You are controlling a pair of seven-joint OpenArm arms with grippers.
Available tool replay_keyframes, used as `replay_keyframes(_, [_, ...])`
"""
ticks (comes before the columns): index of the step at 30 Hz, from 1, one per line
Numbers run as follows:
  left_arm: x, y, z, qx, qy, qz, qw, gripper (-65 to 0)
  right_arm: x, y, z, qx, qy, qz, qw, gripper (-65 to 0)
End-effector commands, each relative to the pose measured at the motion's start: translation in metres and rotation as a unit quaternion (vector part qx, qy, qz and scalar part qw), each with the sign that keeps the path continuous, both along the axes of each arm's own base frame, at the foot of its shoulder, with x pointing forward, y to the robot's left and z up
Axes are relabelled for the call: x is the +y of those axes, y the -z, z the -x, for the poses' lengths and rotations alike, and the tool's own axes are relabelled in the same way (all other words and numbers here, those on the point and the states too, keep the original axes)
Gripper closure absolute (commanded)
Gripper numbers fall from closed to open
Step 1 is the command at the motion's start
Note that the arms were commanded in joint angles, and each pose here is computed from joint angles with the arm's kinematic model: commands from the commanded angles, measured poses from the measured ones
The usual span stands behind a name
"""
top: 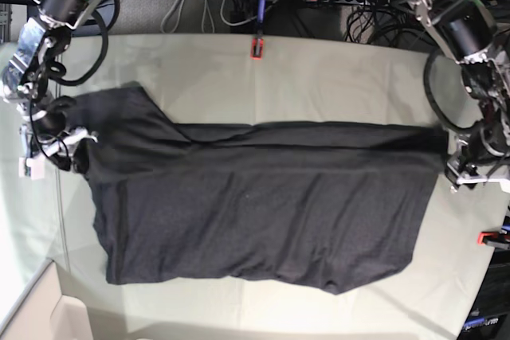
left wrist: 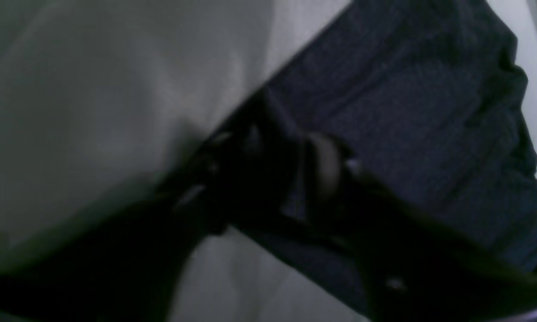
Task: Layout the t-shirt on the table in an organized manner, then fold the t-shirt properly
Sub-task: 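Lower the folded edge onto the shirt with both grippers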
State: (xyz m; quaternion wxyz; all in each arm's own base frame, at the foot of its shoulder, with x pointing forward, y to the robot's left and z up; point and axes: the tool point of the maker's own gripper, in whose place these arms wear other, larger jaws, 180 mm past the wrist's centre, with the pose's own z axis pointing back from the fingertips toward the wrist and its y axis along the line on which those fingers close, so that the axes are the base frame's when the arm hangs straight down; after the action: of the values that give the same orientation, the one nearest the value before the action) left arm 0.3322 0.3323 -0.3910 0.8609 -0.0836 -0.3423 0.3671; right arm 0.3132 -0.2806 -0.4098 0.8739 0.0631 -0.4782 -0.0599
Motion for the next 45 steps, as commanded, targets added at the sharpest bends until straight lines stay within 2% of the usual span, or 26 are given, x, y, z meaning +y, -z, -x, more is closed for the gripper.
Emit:
replay_keyframes(1, [0.009,-0.017,-0.01,-0.024,-0.004,-0.014,1.0,-34.1,-0.008,-0.017,-0.01,-0.03,0.008,0.005,0.9995,-30.1])
replay_keyframes(4, [0.01,-0.017,-0.007,-0.023,-0.004,-0.015,1.0,-42.0,-0.009,-0.015,-0.004,-0.027,0.009,0.008,0.9996,-37.8])
replay_keyframes(6, [0.01,-0.018,-0.007,-0.023,-0.003,-0.015,1.0,-43.6,-0.01,-0.018,-0.002,-0.029,0.008,0.014,0.9995,-40.0])
replay_keyframes(11, [0.012,-0.004,0.024,0.0,-0.003,-0.032,0.999,-43.6,-0.022,-0.015,0.028,-0.014,0.021,0.034,0.9991,-40.0])
replay_keyframes(16, [0.018,0.029,0.046,0.023,-0.022,-0.039,0.999,-43.5,-0.034,-0.007,0.052,-0.004,0.059,0.026,0.9979,-40.0])
replay_keyframes(23, [0.022,0.052,0.052,0.037,-0.038,-0.034,0.998,-43.5,-0.038,0.003,0.072,0.018,0.065,0.028,0.9973,-40.0])
replay_keyframes(29, [0.0,0.054,0.031,0.048,0.025,-0.049,0.997,-43.4,-0.04,0.007,0.079,0.025,0.067,0.029,0.997,-40.0])
replay_keyframes(35, [-0.005,0.055,0.028,0.05,0.036,-0.05,0.997,-43.2,-0.041,0.007,0.081,0.026,0.067,0.031,0.9969,-40.0])
replay_keyframes(37, [-0.005,0.055,0.029,0.05,0.034,-0.05,0.997,-39.5,-0.041,0.007,0.082,0.026,0.068,0.031,0.9969,-40.0])
replay_keyframes(45, [0.007,0.046,0.02,0.01,0.017,-0.084,0.996,-3.2,-0.042,0.009,0.086,0.032,0.067,0.032,0.9967,-40.0])
